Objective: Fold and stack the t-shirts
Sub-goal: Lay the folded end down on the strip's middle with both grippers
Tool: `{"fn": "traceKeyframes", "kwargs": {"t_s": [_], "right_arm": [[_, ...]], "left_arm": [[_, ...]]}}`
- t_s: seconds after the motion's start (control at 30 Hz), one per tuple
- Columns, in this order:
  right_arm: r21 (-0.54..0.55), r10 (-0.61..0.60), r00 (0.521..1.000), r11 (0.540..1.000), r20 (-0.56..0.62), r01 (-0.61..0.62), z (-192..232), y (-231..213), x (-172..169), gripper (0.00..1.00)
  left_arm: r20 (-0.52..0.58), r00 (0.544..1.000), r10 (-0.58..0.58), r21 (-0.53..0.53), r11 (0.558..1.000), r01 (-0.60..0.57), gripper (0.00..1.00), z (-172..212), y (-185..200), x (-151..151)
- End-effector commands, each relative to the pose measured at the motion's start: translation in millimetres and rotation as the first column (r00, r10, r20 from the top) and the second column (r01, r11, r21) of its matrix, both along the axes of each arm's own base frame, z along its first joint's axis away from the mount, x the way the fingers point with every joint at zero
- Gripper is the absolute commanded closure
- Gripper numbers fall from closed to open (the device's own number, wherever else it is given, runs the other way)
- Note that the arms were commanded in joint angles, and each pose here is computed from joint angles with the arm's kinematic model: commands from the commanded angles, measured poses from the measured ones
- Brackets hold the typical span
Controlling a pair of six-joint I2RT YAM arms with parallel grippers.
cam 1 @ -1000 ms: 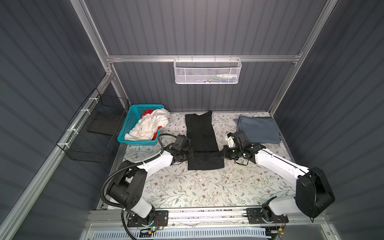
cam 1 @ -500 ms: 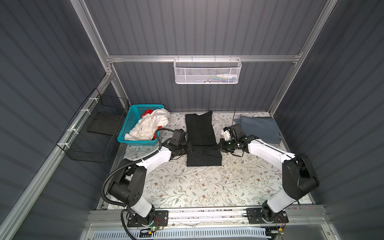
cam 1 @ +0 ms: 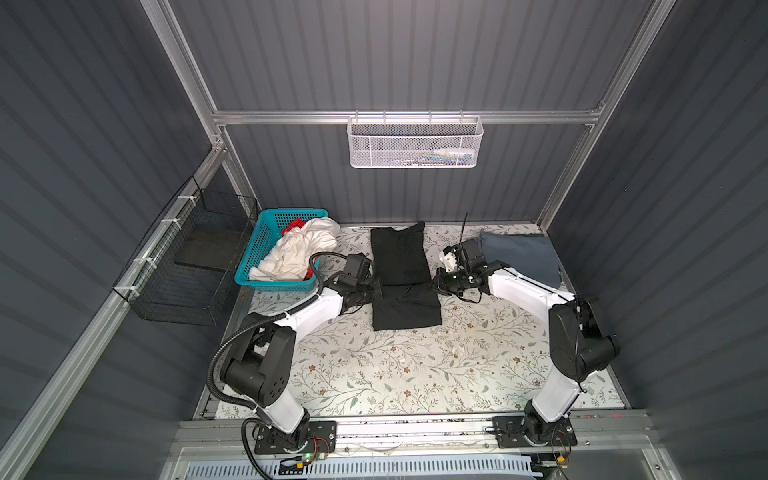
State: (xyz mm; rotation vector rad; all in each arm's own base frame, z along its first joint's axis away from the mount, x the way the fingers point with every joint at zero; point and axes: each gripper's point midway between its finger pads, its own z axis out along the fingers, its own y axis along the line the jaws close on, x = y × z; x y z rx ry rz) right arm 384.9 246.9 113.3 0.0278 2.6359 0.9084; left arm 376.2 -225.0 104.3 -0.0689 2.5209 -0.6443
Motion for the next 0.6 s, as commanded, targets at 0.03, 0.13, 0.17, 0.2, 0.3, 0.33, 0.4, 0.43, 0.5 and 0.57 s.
{"fn": "traceKeyframes", "kwargs": {"t_s": [0.03,0.13,0.17,0.2,0.3,0.33,0.4,0.43,0.5,0.57], "right_arm": [[0.009,0.001,1.0,1.0,0.012,-0.001,4,0,11,1.0],[0.006,0.003,1.0,1.0,0.004,-0.003,0,0,15,1.0],[0.005,0.002,1.0,1.0,0.002,-0.002,-1,0,16,1.0],[0.005,0.005,1.0,1.0,0.002,-0.005,-1,0,17,1.0],[0.006,0.0,1.0,1.0,-0.006,0.0,-4,-1,21,1.0],[0.02,0.002,1.0,1.0,-0.014,-0.002,-5,0,23,1.0],[0.037,-0.003,1.0,0.999,-0.018,0.004,-5,1,26,1.0],[0.04,-0.006,1.0,0.999,-0.016,0.007,-5,0,28,1.0],[0.04,-0.007,1.0,0.999,-0.018,0.007,-7,1,31,1.0],[0.057,-0.001,1.0,0.998,-0.029,0.002,-8,3,32,1.0]], "left_arm": [[0.007,1.0,0.001,0.033,0.999,-0.001,1.0,-3,4,13],[0.007,1.0,0.003,0.033,0.999,-0.003,1.0,-6,5,17],[0.008,1.0,0.005,0.034,0.999,-0.005,1.0,-5,5,19],[0.007,1.0,0.006,0.035,0.999,-0.006,1.0,-6,6,20],[0.006,1.0,0.005,0.038,0.999,-0.005,1.0,-8,6,25],[0.004,1.0,0.005,0.04,0.999,-0.005,1.0,-9,7,26],[0.002,1.0,0.004,0.034,0.999,-0.004,1.0,-11,7,28],[0.001,1.0,0.005,0.031,1.0,-0.005,1.0,-13,7,28],[-0.004,1.0,0.006,0.033,0.999,-0.006,1.0,-15,8,29],[-0.009,1.0,0.008,0.032,0.999,-0.007,1.0,-17,8,30]]}}
